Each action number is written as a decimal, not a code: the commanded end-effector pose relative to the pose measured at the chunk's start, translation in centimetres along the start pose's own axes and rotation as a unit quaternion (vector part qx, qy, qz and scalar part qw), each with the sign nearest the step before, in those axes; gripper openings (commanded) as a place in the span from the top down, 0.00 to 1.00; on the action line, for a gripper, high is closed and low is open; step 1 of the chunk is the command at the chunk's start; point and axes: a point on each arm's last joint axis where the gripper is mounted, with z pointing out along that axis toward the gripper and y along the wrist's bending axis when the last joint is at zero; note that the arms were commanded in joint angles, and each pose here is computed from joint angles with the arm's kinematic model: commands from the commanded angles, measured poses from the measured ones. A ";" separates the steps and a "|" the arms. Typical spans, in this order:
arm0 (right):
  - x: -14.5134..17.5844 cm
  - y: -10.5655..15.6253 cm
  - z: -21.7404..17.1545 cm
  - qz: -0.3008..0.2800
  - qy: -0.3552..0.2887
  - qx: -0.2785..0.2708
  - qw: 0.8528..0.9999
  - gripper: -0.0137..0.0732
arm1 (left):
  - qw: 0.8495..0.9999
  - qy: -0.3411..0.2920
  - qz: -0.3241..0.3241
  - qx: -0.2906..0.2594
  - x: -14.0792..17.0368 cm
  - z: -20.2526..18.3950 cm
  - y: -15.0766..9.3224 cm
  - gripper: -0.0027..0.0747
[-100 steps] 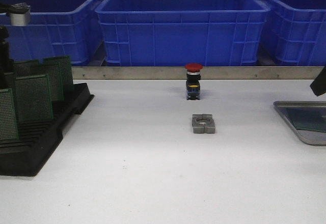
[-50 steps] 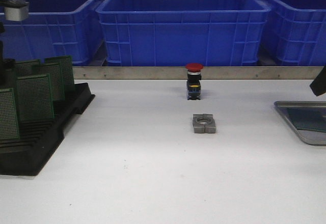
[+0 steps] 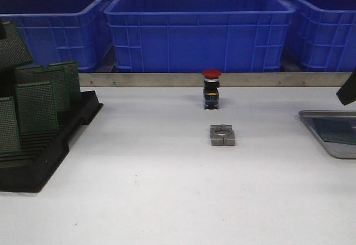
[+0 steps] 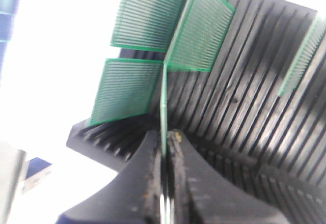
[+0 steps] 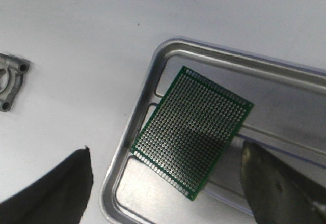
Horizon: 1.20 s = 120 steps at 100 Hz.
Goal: Place circuit board on tray
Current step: 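Grasp a second green board in the rack with the left gripper, then lift the second board and pass it to the right gripper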
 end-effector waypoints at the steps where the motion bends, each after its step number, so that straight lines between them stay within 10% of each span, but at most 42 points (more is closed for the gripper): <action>1: -1.5 0.7 -1.9 -0.012 -0.033 -0.004 0.999 0.14 | 0.999 -0.029 0.007 -0.035 -1.4 -4.9 -1.0 0.99; 36: -4.1 5.4 -3.1 -0.166 -0.048 -0.065 0.983 0.14 | 0.986 -0.147 0.068 -0.025 -7.8 -8.1 -4.7 0.99; 93: -6.1 17.5 -3.5 -0.440 -0.135 -0.167 0.872 0.19 | 0.936 -0.291 0.163 0.116 -19.3 -6.4 -13.1 0.99; 120: -6.0 19.8 -2.9 -0.459 -0.139 -0.182 0.858 0.22 | 0.922 -0.299 0.200 0.143 -21.6 -6.3 -16.0 0.99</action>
